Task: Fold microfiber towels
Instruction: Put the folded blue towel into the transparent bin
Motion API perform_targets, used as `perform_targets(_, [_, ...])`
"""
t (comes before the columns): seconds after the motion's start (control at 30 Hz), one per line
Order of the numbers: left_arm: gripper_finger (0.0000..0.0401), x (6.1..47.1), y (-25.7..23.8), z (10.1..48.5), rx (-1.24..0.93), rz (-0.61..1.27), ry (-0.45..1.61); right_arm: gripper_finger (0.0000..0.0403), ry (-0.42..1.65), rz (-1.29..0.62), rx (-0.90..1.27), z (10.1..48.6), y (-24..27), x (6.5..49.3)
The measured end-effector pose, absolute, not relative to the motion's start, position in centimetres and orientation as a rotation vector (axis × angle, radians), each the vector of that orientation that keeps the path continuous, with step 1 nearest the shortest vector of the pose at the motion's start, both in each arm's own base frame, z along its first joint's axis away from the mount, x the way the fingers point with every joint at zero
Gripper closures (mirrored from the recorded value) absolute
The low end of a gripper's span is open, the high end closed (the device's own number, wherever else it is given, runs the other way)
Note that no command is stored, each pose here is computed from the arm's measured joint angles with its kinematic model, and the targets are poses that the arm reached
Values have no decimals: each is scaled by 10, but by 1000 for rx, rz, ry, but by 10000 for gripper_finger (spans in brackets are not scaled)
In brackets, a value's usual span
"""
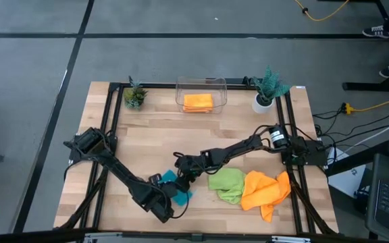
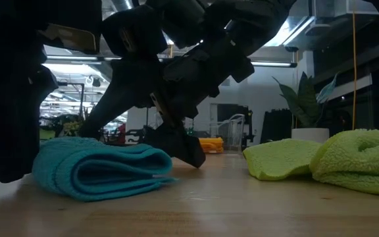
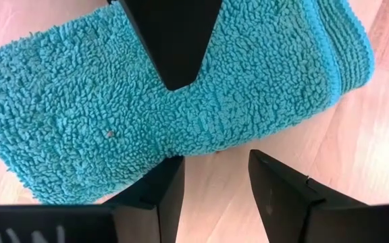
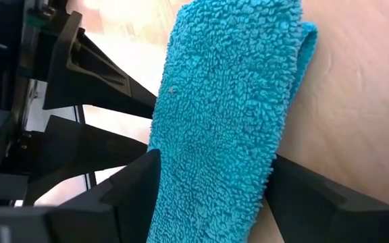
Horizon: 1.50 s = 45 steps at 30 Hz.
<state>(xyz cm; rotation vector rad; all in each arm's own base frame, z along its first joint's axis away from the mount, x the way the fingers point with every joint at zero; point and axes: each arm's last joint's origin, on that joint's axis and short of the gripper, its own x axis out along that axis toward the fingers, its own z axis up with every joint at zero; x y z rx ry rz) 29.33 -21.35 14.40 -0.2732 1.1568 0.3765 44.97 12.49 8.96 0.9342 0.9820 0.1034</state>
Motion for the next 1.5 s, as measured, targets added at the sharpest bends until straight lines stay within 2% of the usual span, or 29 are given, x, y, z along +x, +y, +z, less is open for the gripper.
perform_targets(0.27, [244, 293, -216, 144, -277, 372, 1149, 155, 990, 103, 954, 87, 132, 449])
perform_targets(0.47, [245, 292, -216, 144, -275, 370, 1150, 191, 994, 86, 969, 86, 133, 448])
perform_targets(0.63, [245, 292, -217, 144, -273, 370, 1149, 255, 983, 73, 967, 86, 134, 448])
perform_targets(0.83, [245, 292, -216, 144, -269, 376, 1141, 368, 975, 74, 967, 87, 134, 449])
perform_targets(0.9, [245, 292, -216, 144, -265, 378, 1136, 389, 973, 78, 961, 87, 133, 449])
perform_targets(1.2, [247, 287, -231, 151, -323, 359, 1137, 395, 960, 100, 911, 101, 114, 451])
perform_targets(1.5, [271, 263, -269, 197, -378, 403, 1132, 395, 970, 10, 852, 116, 76, 449])
